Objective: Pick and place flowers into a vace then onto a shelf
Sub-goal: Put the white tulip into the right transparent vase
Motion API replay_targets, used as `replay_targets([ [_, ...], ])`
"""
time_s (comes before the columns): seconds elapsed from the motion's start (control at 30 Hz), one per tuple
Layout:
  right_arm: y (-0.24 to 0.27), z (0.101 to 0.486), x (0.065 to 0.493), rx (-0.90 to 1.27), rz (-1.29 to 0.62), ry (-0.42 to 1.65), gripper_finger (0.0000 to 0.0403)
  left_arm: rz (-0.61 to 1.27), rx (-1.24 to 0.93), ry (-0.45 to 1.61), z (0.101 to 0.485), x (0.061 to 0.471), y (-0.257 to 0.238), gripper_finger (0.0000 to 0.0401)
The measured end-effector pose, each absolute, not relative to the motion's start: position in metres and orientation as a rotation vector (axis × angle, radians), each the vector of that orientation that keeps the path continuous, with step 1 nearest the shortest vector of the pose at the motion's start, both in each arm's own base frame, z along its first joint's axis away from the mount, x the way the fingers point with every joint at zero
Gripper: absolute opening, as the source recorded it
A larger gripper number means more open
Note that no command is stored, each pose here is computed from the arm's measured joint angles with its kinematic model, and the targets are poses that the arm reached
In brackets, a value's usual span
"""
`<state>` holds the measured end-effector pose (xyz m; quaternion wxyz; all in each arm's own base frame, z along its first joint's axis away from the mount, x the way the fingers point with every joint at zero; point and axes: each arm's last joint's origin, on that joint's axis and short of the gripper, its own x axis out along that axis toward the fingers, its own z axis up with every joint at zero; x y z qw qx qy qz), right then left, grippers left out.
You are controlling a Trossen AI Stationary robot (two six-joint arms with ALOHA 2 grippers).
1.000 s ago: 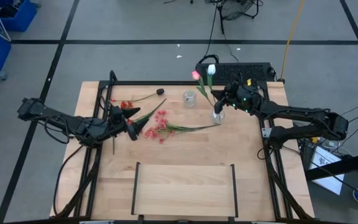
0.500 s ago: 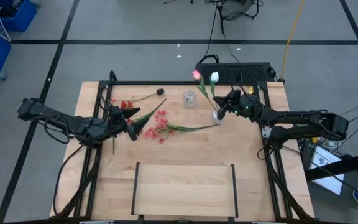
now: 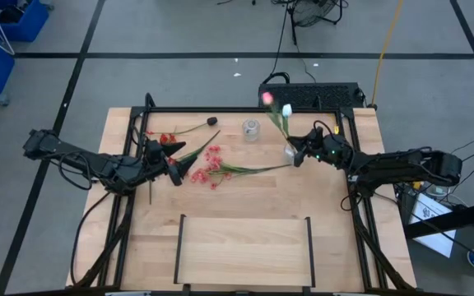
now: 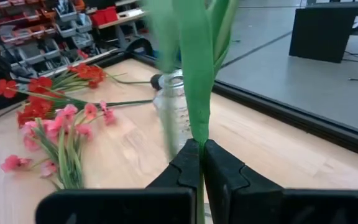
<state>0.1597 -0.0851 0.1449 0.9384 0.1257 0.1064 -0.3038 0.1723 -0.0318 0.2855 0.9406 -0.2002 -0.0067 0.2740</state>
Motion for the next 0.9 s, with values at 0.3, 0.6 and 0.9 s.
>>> replay_targets([
  [0.3, -0.0857, 0.1470, 0.1600, 0.313, -0.629, 0.172, 0.0016, 0.588, -0.423, -0.024, 0.2855, 0.1730, -0.0273, 0.0399],
  [0.6, -0.0855, 0.1456, 0.1594, 0.317, -0.633, 0.179, 0.0104, 0.598, -0.433, -0.028, 0.2854, 0.1735, -0.0249, 0.0399],
  [0.9, -0.0857, 0.1514, 0.1609, 0.313, -0.620, 0.117, 0.0197, 0.604, -0.417, -0.003, 0.2828, 0.1731, -0.0247, 0.0399],
])
